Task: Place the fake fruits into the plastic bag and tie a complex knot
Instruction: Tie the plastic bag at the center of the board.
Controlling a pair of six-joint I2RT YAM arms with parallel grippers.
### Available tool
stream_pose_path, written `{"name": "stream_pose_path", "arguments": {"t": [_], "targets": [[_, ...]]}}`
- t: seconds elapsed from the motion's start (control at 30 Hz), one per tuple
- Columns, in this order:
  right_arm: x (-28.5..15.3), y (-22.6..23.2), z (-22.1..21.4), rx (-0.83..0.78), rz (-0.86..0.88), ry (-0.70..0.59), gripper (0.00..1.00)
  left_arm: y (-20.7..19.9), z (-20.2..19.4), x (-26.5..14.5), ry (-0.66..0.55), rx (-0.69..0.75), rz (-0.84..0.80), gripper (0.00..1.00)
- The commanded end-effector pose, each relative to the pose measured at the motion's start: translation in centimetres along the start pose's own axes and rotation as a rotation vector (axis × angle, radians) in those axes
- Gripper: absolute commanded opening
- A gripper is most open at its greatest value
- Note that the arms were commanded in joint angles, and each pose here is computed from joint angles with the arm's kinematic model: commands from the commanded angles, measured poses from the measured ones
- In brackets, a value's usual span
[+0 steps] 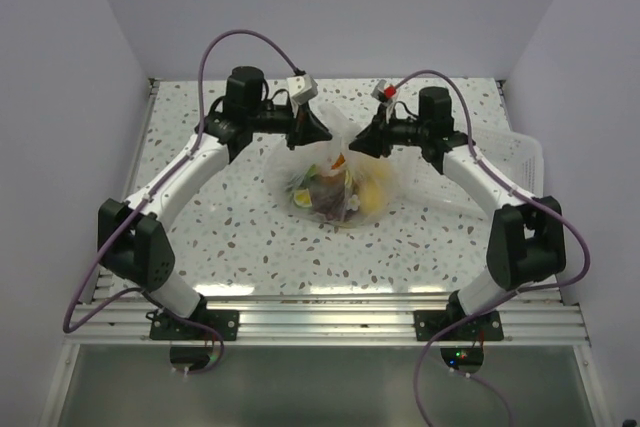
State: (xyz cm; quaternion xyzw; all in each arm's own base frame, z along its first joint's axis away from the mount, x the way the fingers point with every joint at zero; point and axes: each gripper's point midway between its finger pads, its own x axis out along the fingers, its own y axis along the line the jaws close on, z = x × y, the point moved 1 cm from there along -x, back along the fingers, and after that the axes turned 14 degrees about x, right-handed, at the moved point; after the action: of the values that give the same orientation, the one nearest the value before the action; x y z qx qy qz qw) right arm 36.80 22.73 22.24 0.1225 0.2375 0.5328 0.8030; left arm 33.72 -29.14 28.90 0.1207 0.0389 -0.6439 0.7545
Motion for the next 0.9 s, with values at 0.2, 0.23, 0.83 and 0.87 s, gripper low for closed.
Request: {"name": "stream_pose_path", "arguments": {"t": [0.2, 0.23, 0.83, 0.87], "targets": [[1.5, 3.0, 1.3, -0.154, 0.147, 0.060, 0.37, 1.8, 4.3, 1.5, -0.089, 0.094, 0.006, 0.00], [1.4, 3.1, 1.2, -0.156, 0.160, 0.069, 0.45, 2.0, 4.3, 1.7, -0.090, 0.093, 0.003, 0.00], [2.7, 4.8, 1.3, -0.163, 0.309, 0.057, 0.71, 1.5, 3.5, 3.0, -0.126, 0.024, -0.087, 0.00], [3.0, 4.7, 1.1, -0.149, 0.312, 0.061, 0.70, 1.5, 3.5, 3.1, -0.132, 0.025, -0.092, 0.00]]}}
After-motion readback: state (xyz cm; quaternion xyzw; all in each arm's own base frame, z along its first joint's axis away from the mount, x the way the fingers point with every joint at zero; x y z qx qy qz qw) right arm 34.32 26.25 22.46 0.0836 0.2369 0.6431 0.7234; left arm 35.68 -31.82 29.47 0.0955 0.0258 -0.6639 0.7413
